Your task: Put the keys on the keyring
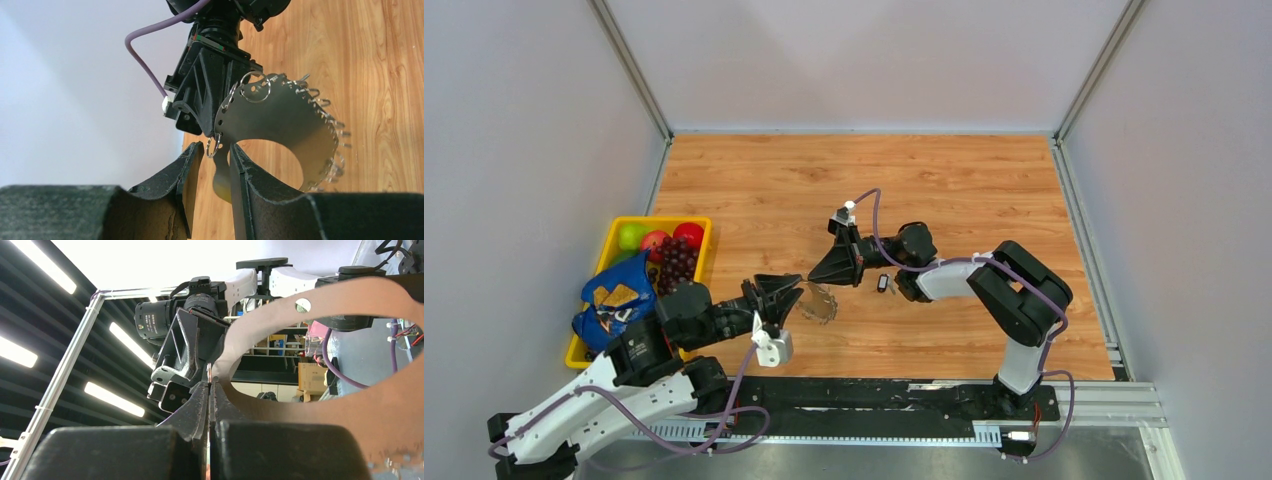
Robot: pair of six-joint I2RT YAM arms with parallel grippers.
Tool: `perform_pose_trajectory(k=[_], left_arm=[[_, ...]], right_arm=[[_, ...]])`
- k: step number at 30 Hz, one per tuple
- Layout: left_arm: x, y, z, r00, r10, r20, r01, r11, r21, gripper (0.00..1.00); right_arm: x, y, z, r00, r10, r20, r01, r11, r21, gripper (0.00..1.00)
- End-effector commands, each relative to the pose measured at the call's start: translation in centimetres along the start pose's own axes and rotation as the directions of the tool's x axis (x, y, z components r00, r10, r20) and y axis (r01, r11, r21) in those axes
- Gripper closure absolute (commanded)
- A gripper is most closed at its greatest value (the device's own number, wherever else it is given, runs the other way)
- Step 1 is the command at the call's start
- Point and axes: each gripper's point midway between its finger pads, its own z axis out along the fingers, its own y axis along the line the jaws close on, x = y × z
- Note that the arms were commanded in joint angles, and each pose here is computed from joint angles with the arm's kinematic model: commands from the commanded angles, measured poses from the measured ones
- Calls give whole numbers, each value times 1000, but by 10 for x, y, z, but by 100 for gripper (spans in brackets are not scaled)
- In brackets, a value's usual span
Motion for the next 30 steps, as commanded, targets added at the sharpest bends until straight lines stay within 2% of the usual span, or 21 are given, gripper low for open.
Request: perform_pose_trajectory(k=[1,12,25,30], left_arm=[[-3,5,2,999,35,4,-35,999,-7,63],[-1,9,5,997,73,-15,-73,997,-15,64],[2,10,9,992,117,-43,-118,993,-20,72],[4,9,11,990,135,-52,-136,991,-19,72]], right_arm=[[2,32,2,997,71,-21,-72,994,-81,100],[4,35,3,998,61,-31,-63,995,-80,100],[7,34,2,998,54,-34,-57,996,-75,100],[8,33,2,998,52,-36,-55,996,-72,100]])
